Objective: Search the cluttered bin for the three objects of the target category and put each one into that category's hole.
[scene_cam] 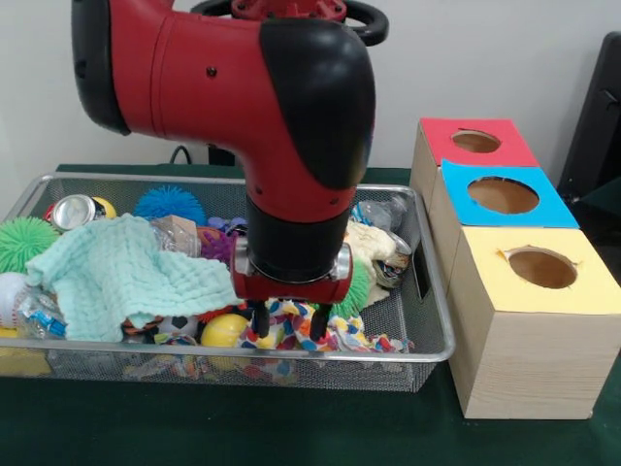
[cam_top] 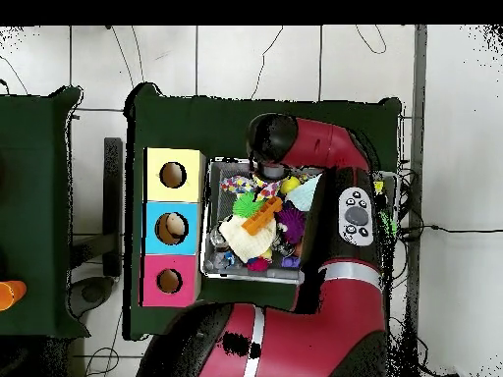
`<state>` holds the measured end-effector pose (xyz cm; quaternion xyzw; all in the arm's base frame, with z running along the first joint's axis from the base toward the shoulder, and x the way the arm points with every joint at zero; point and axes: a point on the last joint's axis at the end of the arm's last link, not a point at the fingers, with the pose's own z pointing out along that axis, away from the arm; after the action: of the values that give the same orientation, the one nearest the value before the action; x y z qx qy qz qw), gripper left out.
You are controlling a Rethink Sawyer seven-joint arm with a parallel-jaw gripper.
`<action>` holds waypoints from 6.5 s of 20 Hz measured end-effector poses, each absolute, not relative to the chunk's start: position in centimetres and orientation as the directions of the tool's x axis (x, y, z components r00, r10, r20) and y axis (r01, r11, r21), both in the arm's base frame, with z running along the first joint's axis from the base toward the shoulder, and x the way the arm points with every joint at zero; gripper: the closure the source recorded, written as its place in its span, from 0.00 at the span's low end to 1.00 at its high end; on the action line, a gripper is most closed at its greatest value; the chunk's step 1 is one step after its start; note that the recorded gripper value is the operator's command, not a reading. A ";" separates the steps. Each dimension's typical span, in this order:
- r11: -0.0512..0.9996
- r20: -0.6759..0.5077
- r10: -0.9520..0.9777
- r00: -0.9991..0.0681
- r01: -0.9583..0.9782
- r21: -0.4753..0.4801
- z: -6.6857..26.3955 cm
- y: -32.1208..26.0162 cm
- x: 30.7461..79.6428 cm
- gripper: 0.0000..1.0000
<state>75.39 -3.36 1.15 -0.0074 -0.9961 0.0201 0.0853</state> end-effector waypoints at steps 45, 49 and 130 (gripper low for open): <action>0.999 0.246 -0.019 -0.969 -0.029 -0.040 -3.7 -0.6 72.8 1.00; 0.999 0.246 -0.019 -0.969 -0.029 -0.040 -3.7 -0.6 72.8 1.00; 0.938 -0.114 0.118 -0.986 0.073 0.339 22.7 7.1 77.4 1.00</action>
<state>77.45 7.08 22.75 -0.0487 -0.9821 -0.1695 -0.0666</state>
